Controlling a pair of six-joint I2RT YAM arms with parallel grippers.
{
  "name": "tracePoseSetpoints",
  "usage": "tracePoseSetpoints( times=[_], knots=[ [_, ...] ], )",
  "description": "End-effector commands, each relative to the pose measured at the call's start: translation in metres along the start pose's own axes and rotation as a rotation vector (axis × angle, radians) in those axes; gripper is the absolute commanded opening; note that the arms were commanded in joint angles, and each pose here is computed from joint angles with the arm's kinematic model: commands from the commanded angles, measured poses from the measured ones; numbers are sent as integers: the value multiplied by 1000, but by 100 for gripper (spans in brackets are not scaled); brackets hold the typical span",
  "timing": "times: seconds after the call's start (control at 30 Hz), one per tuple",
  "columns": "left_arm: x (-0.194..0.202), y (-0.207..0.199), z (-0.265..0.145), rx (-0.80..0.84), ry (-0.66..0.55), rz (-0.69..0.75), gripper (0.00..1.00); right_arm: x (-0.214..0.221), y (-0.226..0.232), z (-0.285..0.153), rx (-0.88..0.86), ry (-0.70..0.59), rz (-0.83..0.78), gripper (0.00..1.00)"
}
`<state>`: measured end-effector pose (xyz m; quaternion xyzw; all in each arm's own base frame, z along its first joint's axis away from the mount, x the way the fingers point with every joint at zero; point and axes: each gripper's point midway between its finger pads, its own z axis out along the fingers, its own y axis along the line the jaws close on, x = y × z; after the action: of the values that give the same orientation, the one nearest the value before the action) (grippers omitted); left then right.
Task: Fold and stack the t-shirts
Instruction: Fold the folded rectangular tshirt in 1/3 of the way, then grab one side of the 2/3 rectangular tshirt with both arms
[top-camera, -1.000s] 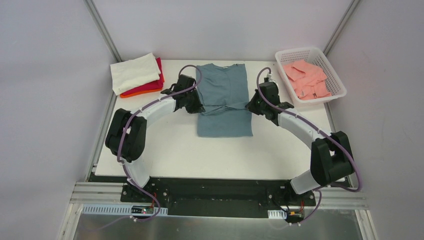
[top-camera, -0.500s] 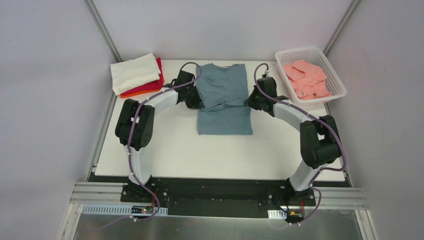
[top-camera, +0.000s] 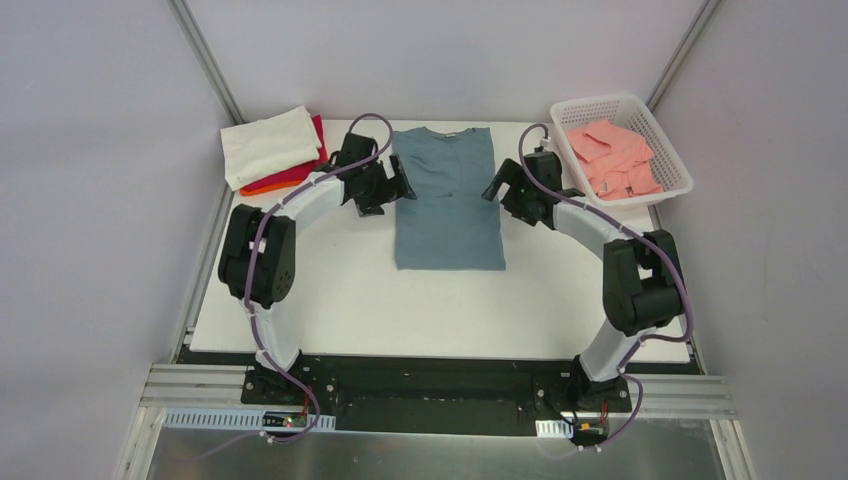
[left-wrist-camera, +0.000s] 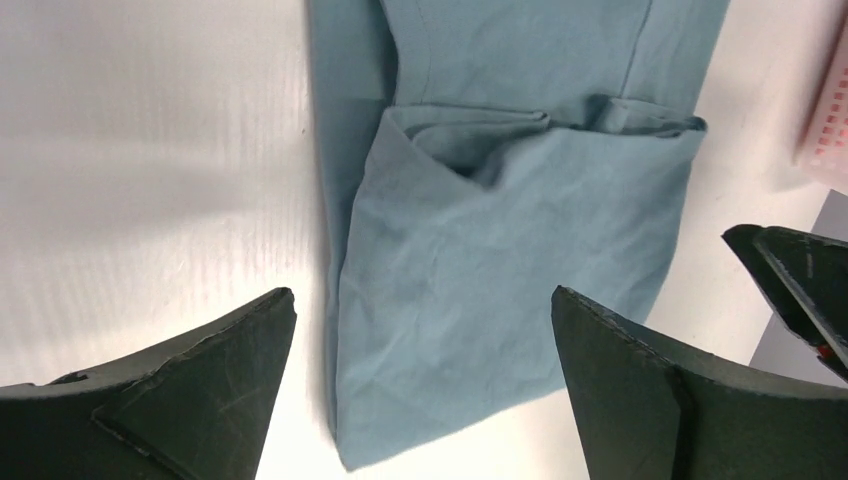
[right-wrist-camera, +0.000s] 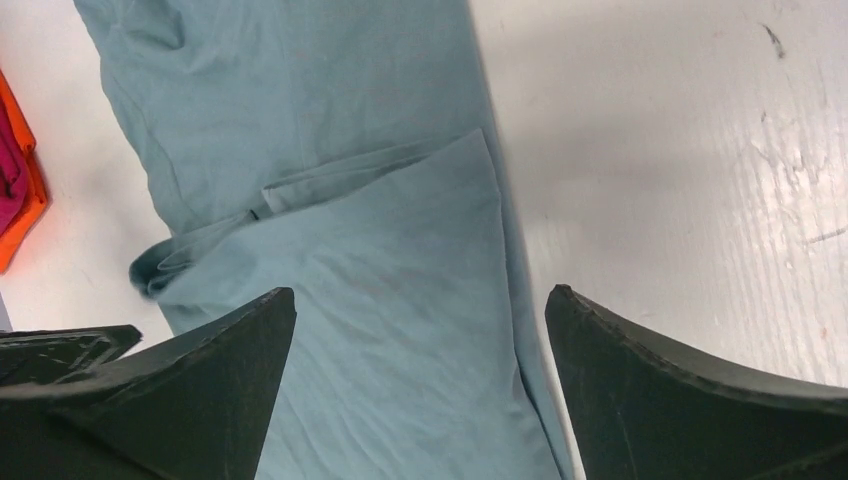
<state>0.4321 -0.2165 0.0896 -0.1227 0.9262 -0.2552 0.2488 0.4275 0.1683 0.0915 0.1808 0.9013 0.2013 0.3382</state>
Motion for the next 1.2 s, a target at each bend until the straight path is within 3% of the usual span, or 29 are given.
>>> tracePoseSetpoints(
  times=[0.0, 0.43, 0.8, 1.0, 1.17],
  knots=[
    [-8, -8, -46, 26, -80, 27, 99, -4, 4, -38, -22, -34, 26, 100],
    [95, 29, -55, -18, 98, -19, 97, 88, -33, -89, -43, 171, 163, 99],
    [134, 55, -24, -86, 172, -98, 59, 107, -61, -88, 48, 193, 173, 98],
    [141, 56, -21, -83, 191, -90, 44, 109, -66, -85, 67, 191, 180, 97],
    [153, 51, -16, -57, 239, -83, 22, 110, -67, -78, 80, 189, 209, 93]
  ],
)
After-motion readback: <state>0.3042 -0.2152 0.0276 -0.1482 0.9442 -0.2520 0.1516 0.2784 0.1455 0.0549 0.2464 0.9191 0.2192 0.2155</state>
